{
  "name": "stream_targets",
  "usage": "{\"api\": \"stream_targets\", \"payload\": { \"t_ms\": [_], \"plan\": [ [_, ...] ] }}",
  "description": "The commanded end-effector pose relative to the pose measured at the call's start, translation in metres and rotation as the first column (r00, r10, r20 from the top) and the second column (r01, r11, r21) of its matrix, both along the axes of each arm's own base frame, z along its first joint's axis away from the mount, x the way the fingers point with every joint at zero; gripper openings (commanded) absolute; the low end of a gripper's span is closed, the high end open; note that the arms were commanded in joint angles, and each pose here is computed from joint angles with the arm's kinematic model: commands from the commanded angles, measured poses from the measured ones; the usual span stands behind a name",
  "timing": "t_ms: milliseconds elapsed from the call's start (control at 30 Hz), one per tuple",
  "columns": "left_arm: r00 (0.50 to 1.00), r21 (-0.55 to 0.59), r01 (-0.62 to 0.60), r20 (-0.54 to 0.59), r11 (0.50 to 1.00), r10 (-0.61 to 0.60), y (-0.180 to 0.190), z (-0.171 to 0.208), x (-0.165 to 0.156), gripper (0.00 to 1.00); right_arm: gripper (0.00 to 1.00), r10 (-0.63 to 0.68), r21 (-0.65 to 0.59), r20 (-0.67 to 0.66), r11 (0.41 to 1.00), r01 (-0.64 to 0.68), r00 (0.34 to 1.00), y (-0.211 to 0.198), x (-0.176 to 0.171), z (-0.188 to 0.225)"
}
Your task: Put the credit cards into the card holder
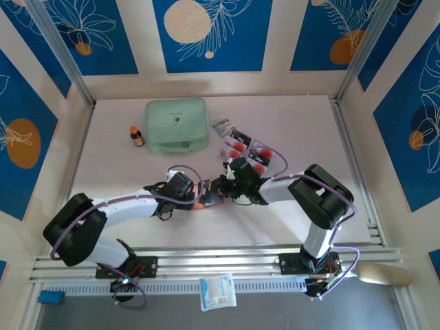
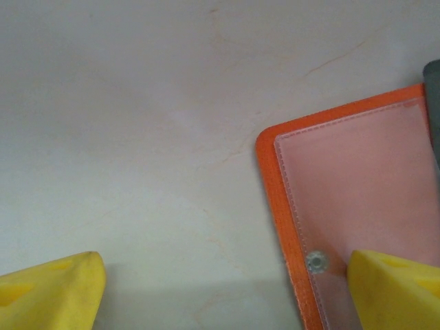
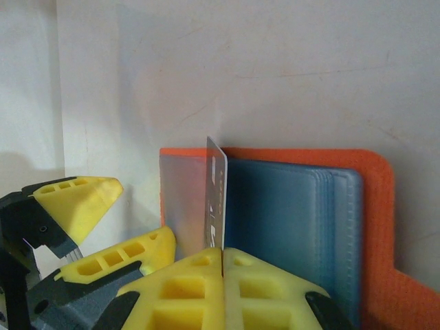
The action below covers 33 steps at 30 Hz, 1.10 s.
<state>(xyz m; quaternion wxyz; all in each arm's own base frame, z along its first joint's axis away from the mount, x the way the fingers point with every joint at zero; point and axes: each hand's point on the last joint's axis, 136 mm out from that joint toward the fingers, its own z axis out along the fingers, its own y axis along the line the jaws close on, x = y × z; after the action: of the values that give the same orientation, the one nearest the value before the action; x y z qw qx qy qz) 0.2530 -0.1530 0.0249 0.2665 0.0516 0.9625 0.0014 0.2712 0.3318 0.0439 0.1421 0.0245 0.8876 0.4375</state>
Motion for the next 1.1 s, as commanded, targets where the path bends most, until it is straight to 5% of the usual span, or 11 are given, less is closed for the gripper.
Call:
{"api": "stream_targets", "payload": {
  "t_ms": [0, 1067],
  "plan": [
    [0.999, 0.034, -0.047, 0.011, 0.998, 0.047, 0.013, 0.004, 0.003, 0.91, 0.00, 0.018, -0.016, -0.041, 1.000, -0.018, 0.999, -0.003, -0.011, -0.010],
    [0.998, -0.033, -0.057, -0.005, 0.998, 0.057, 0.007, 0.004, 0.001, 0.90, 0.00, -0.001, -0.032, -0.139, 0.999, -0.004, 0.990, 0.002, -0.018, -0.024]
  ]
}}
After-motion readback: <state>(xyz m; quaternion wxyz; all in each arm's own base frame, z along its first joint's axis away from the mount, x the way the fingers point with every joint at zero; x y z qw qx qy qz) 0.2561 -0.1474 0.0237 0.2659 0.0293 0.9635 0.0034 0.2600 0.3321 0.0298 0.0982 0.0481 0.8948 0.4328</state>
